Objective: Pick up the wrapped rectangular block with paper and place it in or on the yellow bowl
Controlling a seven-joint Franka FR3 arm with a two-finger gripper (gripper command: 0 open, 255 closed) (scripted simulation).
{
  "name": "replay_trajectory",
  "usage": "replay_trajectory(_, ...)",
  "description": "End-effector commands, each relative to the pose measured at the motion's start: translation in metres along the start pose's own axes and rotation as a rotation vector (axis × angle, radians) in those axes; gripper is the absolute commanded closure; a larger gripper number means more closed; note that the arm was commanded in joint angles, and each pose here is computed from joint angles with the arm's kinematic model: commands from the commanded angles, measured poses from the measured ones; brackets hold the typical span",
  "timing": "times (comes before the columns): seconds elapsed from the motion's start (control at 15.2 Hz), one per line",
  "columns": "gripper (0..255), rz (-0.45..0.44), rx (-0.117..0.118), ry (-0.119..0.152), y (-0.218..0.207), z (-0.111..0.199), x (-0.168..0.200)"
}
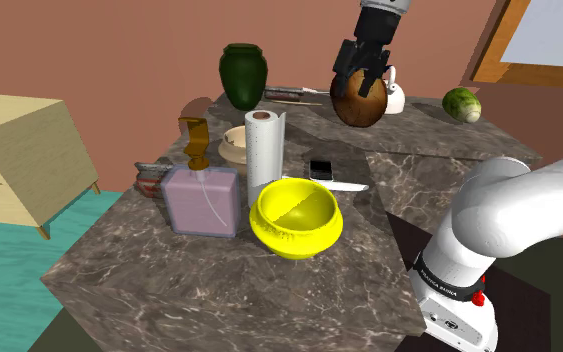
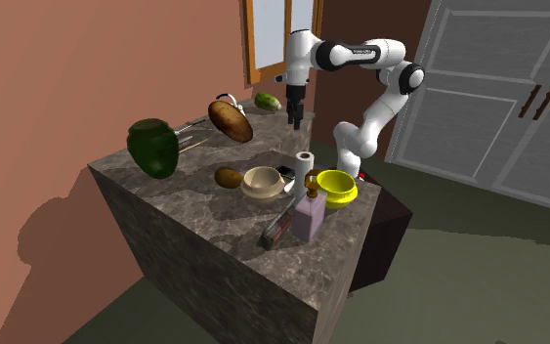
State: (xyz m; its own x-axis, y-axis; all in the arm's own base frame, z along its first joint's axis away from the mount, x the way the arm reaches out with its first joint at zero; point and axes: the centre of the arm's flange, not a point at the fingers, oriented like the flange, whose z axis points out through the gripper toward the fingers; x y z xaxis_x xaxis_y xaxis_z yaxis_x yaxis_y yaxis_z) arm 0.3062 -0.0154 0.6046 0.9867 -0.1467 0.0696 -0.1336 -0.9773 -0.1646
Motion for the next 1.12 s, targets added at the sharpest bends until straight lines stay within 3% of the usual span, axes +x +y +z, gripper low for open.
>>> replay_trajectory(0.0, 0, 0.0, 0.0, 0.0, 0.0, 0.0, 0.0)
replay_trajectory(1.06, 0, -0.408, -0.156, -0.019, -0.196, 0.081, 0.089)
